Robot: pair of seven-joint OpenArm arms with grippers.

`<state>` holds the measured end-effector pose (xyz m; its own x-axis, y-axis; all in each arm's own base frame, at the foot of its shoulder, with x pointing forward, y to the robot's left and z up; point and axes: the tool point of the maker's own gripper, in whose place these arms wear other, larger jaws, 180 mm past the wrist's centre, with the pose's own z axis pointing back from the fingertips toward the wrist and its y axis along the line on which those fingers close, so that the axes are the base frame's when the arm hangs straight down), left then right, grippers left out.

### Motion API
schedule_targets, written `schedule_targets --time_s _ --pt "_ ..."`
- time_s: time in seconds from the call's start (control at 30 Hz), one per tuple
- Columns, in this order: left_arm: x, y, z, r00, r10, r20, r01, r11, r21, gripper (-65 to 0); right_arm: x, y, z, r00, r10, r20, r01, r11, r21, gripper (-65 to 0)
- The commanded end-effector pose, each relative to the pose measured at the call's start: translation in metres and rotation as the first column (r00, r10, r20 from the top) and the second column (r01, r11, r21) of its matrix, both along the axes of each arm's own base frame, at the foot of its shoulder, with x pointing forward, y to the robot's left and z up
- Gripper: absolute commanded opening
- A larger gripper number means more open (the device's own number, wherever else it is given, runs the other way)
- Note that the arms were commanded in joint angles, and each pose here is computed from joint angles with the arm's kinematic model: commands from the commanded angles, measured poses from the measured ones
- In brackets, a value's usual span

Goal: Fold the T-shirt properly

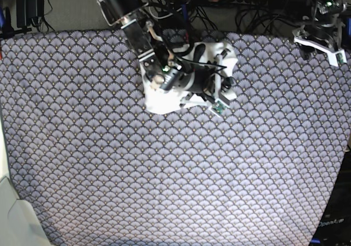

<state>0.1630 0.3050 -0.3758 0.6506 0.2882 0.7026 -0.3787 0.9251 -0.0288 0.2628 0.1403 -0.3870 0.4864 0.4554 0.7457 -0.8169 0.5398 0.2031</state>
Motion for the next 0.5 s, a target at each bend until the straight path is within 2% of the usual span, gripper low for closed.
schedule_targets --time_s 0.0,0.27,0.4,0.47 --pt "-0.001 0.003 0.008 1.0 -0.008 0.017 0.008 1.0 0.021 -35.2 0.013 0.009 0.018 0.999 -0.004 0.043 0.002 0.999 0.048 -65.0" --pt "-0.002 0.003 0.007 1.0 -0.008 0.013 0.008 1.0 0.021 -35.2 0.021 0.008 -0.002 1.0 -0.014 0.011 0.014 0.999 0.045 -65.0" --pt "-0.002 0.003 0.007 1.0 -0.008 0.014 0.008 1.0 0.021 -35.2 0.019 0.009 0.019 0.998 -0.017 0.059 0.012 0.997 0.075 -65.0" --pt "-0.002 0.003 0.007 1.0 -0.007 0.015 0.007 1.0 0.018 -35.2 0.013 0.009 0.042 0.994 -0.023 0.106 0.012 0.994 0.105 -65.0"
